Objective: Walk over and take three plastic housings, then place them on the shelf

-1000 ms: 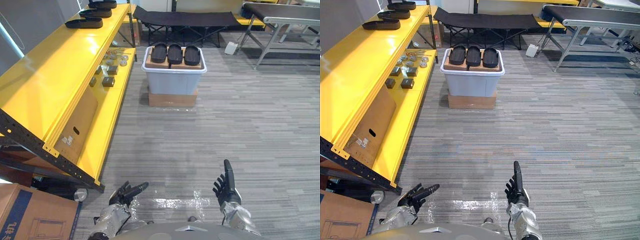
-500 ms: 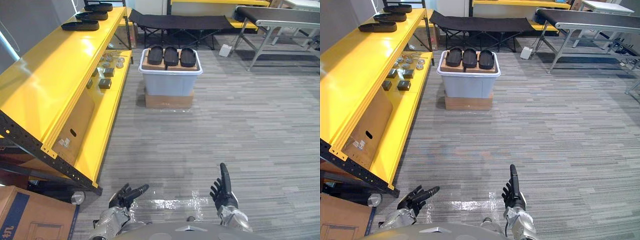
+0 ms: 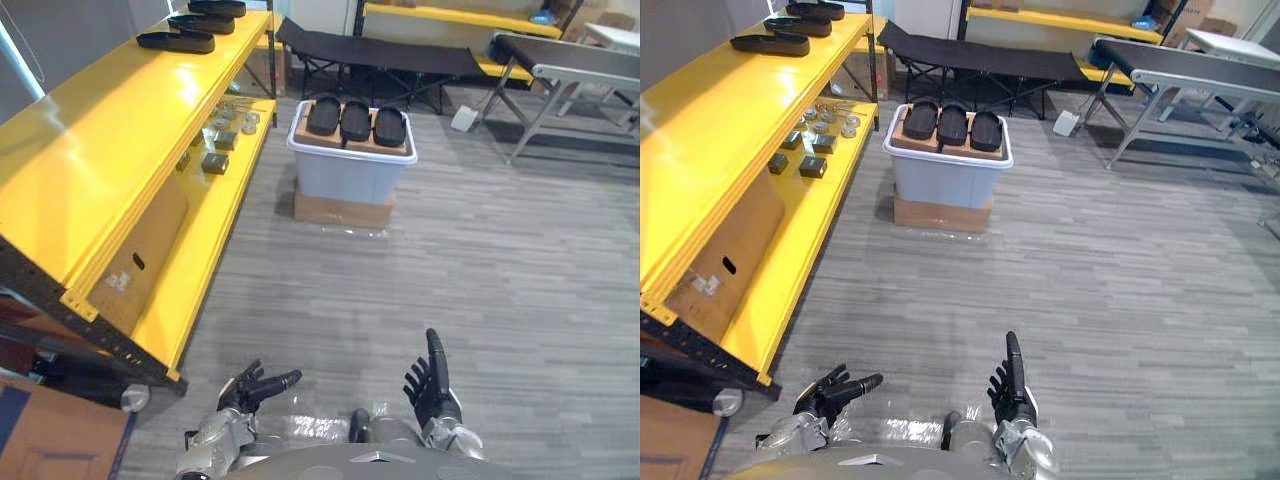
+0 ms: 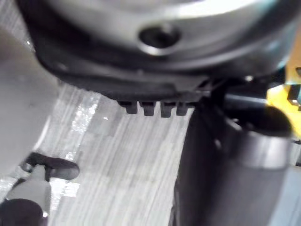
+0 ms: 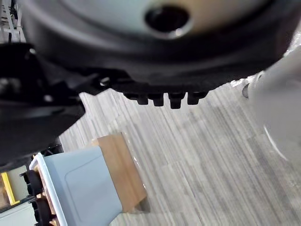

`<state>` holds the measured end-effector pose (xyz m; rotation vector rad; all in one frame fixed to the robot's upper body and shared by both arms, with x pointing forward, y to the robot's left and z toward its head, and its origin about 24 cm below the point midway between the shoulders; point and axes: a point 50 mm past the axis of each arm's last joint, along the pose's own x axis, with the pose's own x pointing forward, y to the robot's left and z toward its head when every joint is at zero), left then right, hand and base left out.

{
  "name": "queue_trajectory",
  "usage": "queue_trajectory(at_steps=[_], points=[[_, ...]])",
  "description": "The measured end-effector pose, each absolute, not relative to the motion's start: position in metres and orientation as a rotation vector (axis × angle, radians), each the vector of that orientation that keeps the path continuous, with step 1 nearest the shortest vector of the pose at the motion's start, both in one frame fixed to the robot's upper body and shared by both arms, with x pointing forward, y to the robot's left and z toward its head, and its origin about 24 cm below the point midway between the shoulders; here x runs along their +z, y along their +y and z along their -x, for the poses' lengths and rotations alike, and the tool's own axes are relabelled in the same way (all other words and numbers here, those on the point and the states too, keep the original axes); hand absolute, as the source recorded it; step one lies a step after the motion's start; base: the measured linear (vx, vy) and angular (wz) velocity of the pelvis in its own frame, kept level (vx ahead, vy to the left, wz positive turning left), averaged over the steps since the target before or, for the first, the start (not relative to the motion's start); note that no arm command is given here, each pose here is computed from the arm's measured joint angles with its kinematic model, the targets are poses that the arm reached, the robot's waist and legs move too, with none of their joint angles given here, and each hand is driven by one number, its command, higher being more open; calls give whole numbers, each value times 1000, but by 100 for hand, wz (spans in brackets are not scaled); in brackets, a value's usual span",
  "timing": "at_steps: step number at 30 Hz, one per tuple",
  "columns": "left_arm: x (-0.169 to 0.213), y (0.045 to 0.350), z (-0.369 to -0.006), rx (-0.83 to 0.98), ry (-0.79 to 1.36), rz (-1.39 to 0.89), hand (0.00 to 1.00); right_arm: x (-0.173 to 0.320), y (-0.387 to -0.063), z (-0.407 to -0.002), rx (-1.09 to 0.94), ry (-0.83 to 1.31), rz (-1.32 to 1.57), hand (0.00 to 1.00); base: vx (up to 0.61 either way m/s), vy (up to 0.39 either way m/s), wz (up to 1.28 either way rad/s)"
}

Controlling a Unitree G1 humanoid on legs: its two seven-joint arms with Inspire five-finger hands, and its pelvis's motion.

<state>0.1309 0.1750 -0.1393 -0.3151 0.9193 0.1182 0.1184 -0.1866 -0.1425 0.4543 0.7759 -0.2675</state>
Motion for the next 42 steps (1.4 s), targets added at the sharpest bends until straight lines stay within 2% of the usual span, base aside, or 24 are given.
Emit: queue_trajectory(at_steps=[5, 9, 15, 17, 20, 32, 37, 41, 42], points=[[-141, 161, -133, 171, 913, 473, 100, -140, -189, -123, -291, 751, -457, 100, 319, -243, 16], [-142, 169, -130, 251, 895, 539, 100, -140, -191, -122, -283, 762, -430, 100, 350, -98, -15], [-137, 176, -136, 274, 791, 570, 100, -136, -199, -135, -277, 752, -373, 100, 268, 117, -49], [-138, 179, -131, 290, 789, 570, 100, -139, -200, -128, -256, 783, -339, 100, 276, 229, -42], [-140, 194, -123, 329, 802, 535, 100, -141, -183, -130, -198, 790, -363, 100, 291, 199, -17], [-138, 183, -135, 120, 856, 278, 100, -142, -188, -127, -193, 793, -299, 100, 243, 99, 18], [-133, 171, -152, 62, 848, 284, 100, -139, -196, -131, -223, 770, -305, 100, 307, -167, 24], [-132, 174, -156, 67, 852, 294, 100, -145, -179, -117, -216, 802, -346, 100, 329, -417, 11], [-133, 162, -158, 65, 858, 342, 100, -142, -192, -120, -210, 795, -301, 100, 304, -512, 40]])
